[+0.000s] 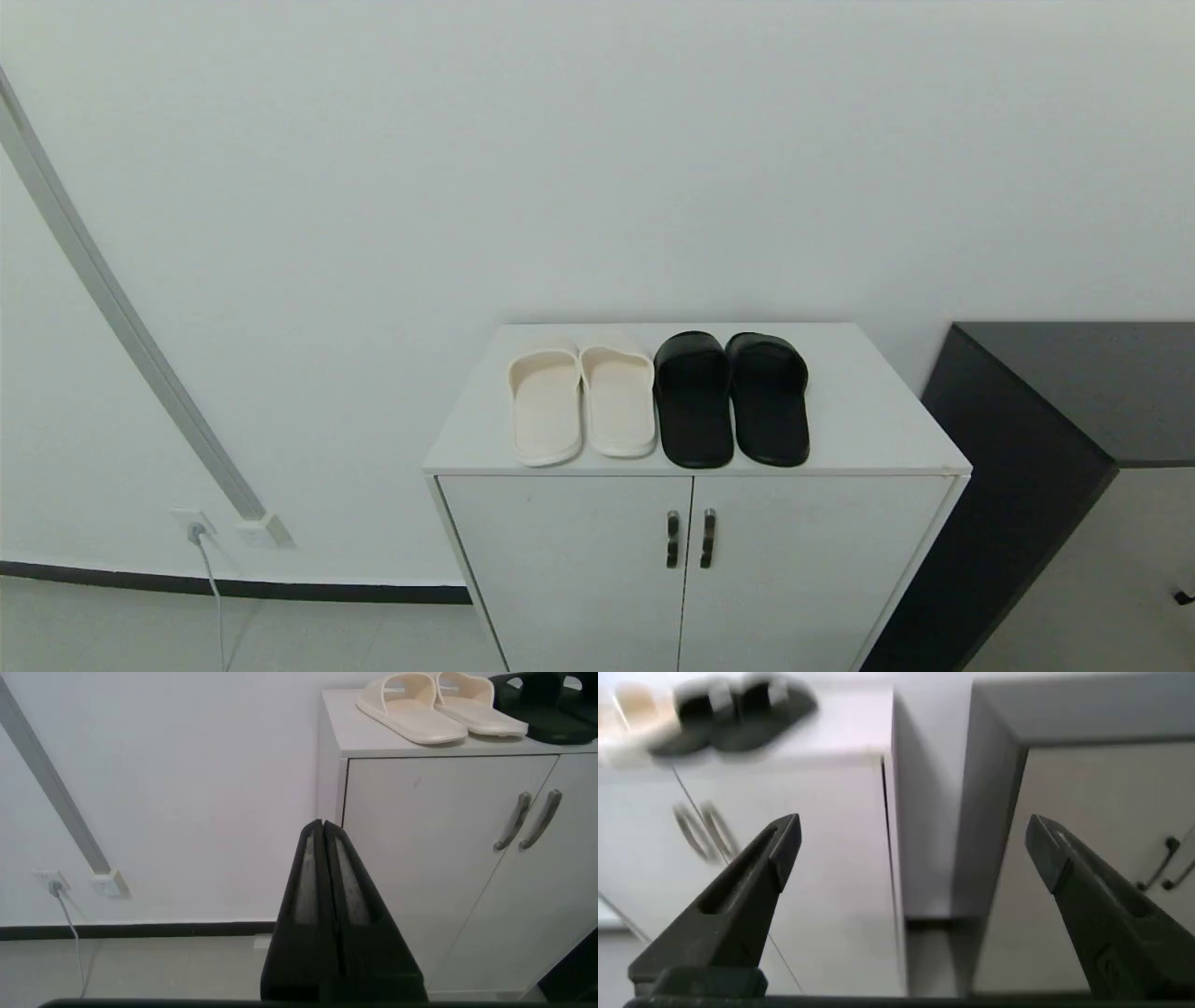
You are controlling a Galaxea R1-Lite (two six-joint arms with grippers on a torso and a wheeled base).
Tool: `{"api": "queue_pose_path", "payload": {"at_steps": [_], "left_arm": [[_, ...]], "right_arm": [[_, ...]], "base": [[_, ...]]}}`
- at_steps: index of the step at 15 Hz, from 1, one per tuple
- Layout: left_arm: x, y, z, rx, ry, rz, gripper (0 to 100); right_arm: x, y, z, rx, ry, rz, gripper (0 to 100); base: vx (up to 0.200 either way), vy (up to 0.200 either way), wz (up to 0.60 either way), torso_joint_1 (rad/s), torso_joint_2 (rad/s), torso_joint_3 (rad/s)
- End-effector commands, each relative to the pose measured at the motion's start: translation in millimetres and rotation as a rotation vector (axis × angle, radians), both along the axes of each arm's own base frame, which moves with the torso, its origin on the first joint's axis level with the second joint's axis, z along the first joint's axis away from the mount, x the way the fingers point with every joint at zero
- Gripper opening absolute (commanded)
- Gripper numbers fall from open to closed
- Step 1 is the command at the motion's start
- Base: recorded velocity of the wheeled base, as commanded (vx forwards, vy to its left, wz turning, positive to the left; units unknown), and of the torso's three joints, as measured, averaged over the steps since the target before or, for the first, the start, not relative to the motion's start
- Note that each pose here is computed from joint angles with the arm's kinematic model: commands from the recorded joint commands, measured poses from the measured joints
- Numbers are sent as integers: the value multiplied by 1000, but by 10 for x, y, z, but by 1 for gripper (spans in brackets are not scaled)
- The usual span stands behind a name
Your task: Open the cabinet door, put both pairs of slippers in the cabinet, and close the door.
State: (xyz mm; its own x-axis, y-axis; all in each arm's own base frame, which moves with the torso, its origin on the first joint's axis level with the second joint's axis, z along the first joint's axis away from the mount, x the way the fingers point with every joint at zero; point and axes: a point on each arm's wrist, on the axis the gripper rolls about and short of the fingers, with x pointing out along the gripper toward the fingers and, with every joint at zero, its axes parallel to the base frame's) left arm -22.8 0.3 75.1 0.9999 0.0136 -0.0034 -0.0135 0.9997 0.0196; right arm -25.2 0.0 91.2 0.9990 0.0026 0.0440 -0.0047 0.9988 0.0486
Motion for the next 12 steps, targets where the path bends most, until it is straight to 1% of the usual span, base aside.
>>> {"api": "queue_pose_path", "payload": {"at_steps": [1, 2, 3, 4, 5, 8, 10, 11, 12], "left_arm": [[0, 0, 1, -3, 0, 0, 0], [-1, 0, 5, -12, -2, 0, 0], [-1, 0, 5, -15, -2, -1, 0], [-1, -1, 5, -10, -2, -3, 0], [-1, -1, 5, -10, -2, -3, 0], [-1, -1, 5, -9, -2, -4, 0], [0, 0, -1, -7, 1, 0, 0], [0, 0, 1, -10, 0, 0, 0], [0, 0, 1, -15, -1, 0, 0]], "right_arm": [[82, 9, 652, 21, 58, 44, 100], [180, 16, 410, -43, 189, 81, 100], [271, 26, 273, -42, 284, 125, 100], [359, 36, 240, -33, 359, 171, 100], [461, 45, 280, -25, 393, 204, 100], [980, 122, 565, -16, 459, 303, 100], [1338, 323, 758, 10, 490, 385, 100], [1460, 457, 823, 15, 504, 402, 100], [1542, 642, 877, 12, 506, 432, 100]], "base": [[0, 0, 0, 0, 0, 0], [0, 0, 0, 0, 0, 0], [0, 0, 0, 0, 0, 0], [0, 0, 0, 0, 0, 0], [0, 0, 0, 0, 0, 0], [0, 0, 0, 0, 0, 0], [0, 0, 0, 0, 0, 0], [0, 0, 0, 0, 0, 0], [0, 0, 0, 0, 0, 0]]}}
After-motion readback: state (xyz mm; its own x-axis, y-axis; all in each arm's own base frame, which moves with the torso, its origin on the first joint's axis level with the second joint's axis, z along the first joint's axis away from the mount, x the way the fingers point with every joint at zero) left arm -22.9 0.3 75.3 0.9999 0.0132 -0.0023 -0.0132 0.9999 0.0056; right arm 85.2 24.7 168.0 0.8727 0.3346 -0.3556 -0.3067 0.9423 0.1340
